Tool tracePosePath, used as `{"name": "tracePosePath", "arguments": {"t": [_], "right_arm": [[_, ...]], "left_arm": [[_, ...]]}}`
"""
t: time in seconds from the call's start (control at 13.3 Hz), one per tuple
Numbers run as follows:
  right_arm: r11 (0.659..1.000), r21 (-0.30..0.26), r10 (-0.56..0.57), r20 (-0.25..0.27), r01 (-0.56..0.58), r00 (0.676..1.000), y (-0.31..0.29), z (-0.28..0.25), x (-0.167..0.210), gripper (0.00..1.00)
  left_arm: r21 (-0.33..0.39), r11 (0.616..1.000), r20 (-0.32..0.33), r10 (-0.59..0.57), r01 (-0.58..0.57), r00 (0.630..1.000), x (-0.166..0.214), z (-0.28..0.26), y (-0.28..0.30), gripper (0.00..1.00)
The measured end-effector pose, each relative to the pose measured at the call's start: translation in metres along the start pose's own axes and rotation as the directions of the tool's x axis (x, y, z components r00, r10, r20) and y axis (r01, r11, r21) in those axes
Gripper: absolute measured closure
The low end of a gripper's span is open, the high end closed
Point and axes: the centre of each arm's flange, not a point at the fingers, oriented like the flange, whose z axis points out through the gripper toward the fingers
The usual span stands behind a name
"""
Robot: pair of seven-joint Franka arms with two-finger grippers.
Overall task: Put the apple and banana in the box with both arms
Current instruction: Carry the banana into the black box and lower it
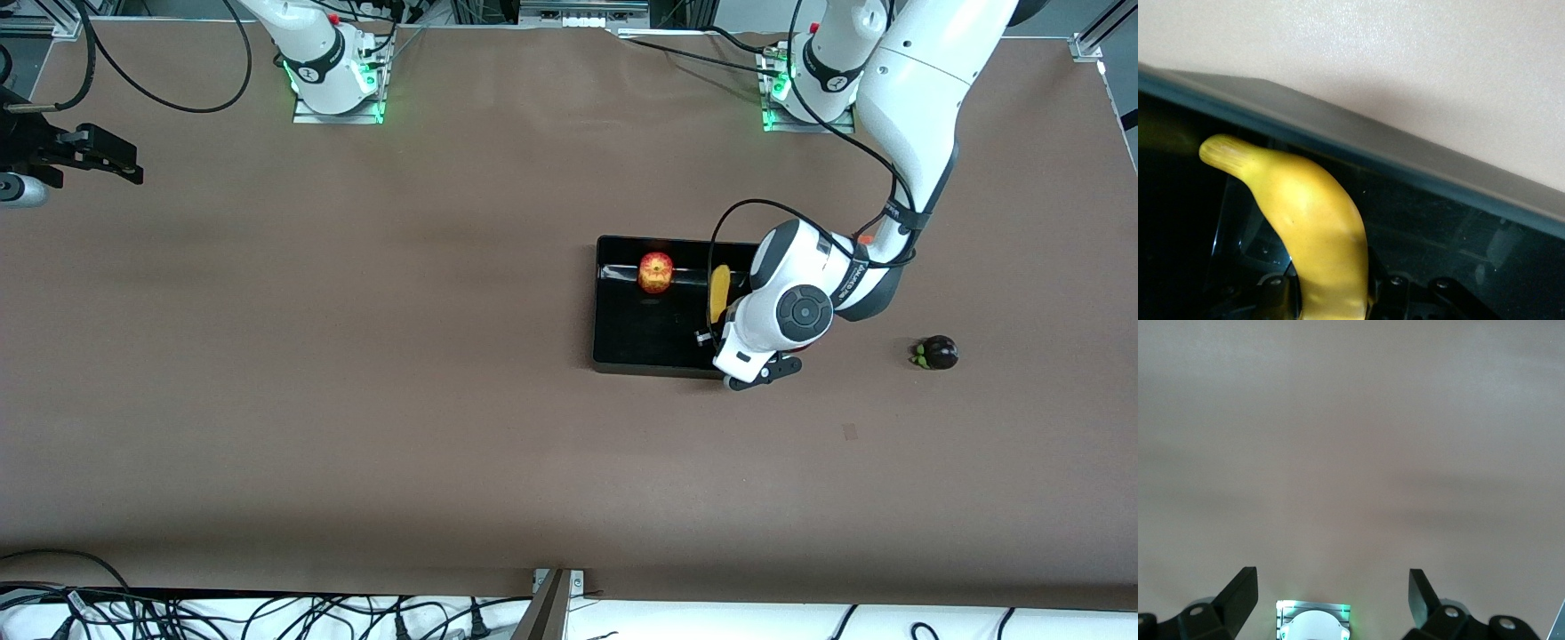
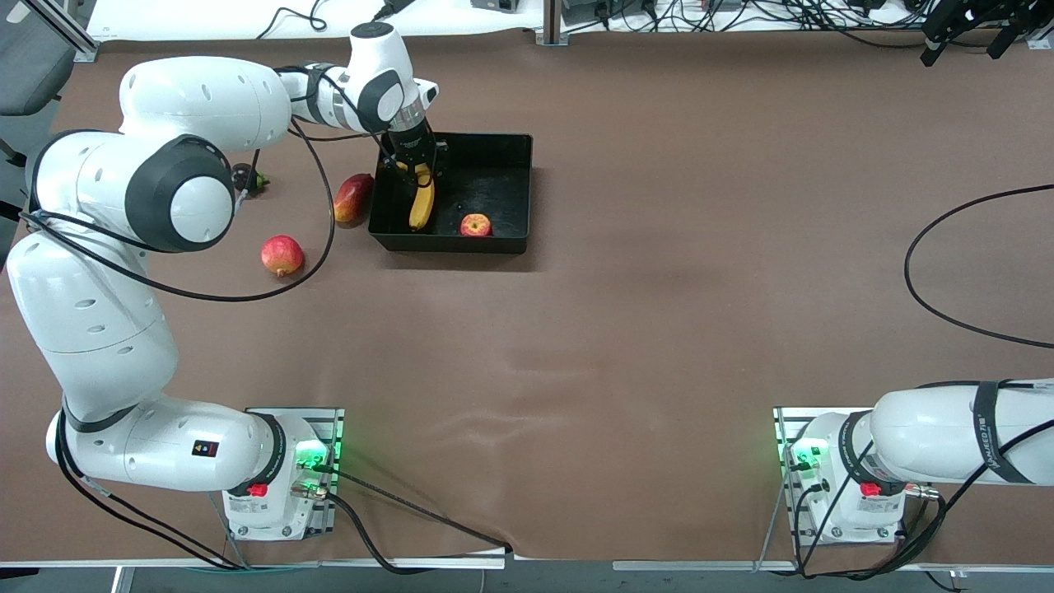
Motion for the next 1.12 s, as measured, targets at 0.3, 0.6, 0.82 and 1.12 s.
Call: {"name": "tracePosePath", "arguments": {"t": [0.3,0.6,0.82,1.12], "right_arm": [[1.0,0.0,0.002,0.0,-0.002,1.0,0.001,0.0,0.0,0.0],[1.0,0.0,0.002,0.001,-0.002,1.0,0.001,0.0,0.0,0.0],[1.0,0.001,0.002,0.001,-0.002,1.0,0.001,0.0,0.0,0.0],[1.0,0.001,0.003,0.001,-0.003,1.0,0.001,0.0,0.0,0.0]], "left_arm": [[0.004,1.0,-0.013,0.01,-0.01,1.0,0.003,0.007,0.0,0.63],[0.013,1.0,-0.018,0.014,-0.014,1.0,0.007,0.02,-0.003,0.63],[0.017,1.0,-0.021,0.015,-0.015,1.0,0.009,0.022,-0.005,0.63],[0.022,1.0,-0.025,0.016,-0.016,1.0,0.011,0.022,-0.007,0.47]]}}
